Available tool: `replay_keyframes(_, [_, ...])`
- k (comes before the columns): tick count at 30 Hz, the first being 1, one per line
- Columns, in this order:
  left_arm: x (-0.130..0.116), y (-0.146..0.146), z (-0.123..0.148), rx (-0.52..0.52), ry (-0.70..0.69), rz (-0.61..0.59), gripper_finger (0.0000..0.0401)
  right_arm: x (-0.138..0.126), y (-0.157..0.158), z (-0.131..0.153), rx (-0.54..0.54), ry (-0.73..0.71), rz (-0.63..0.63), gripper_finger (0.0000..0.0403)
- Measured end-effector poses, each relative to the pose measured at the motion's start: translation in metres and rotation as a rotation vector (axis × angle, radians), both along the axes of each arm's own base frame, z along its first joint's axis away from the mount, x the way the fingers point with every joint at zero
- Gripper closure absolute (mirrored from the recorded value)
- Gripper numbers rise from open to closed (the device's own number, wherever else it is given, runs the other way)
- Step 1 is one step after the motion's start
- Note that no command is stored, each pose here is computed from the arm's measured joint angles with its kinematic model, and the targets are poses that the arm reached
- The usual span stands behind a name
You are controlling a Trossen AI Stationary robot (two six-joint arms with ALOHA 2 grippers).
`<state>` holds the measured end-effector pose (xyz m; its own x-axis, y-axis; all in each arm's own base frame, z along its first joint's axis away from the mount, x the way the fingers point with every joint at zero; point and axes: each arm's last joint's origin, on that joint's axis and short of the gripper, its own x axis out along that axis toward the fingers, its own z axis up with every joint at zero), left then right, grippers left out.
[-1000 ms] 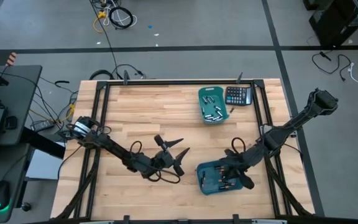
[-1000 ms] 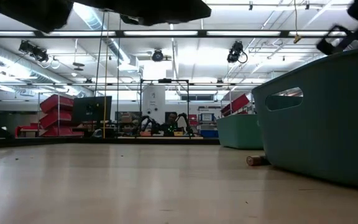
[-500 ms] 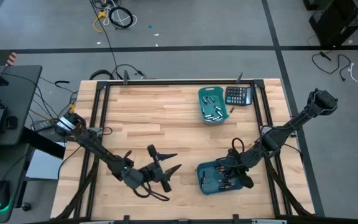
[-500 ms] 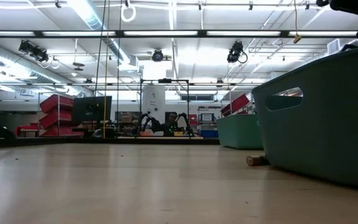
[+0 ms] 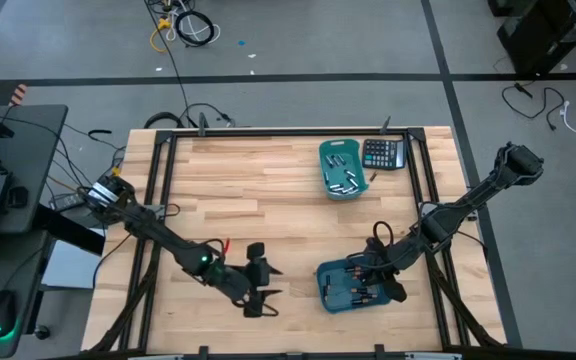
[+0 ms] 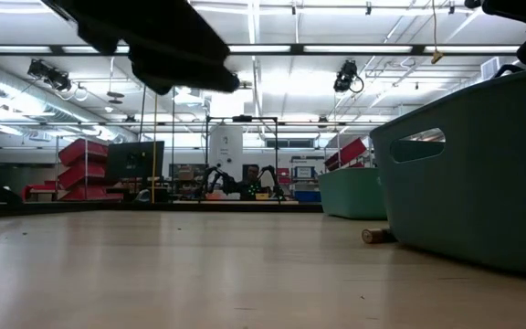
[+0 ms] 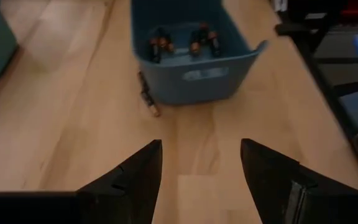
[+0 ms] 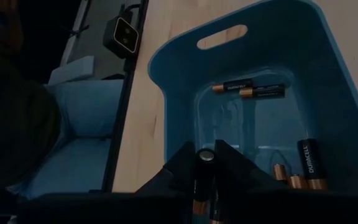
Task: Sort batteries
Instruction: Put the black battery into the blue bin
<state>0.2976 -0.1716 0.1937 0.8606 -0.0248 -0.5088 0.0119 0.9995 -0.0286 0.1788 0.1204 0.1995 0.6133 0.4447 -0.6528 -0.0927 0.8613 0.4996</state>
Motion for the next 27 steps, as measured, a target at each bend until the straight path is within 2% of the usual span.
replay_keyframes(10, [0.010, 0.023, -0.003, -0.003, 0.038, 0.077, 0.0183, -0.001, -0.001, -0.001, -0.021, 0.002, -0.004, 0.0354])
replay_keyframes(17, [0.013, 0.033, -0.006, 0.007, 0.063, 0.107, 0.0183, -0.002, -0.002, -0.003, -0.054, 0.010, -0.011, 0.0338])
replay_keyframes(23, [0.015, 0.029, -0.009, -0.060, 0.061, 0.091, 0.0183, -0.002, -0.002, -0.002, -0.068, -0.008, 0.008, 0.0325])
replay_keyframes(27, [0.025, 0.029, -0.022, 0.005, 0.021, 0.120, 0.0196, -0.002, -0.004, 0.000, -0.113, -0.053, 0.016, 0.0327])
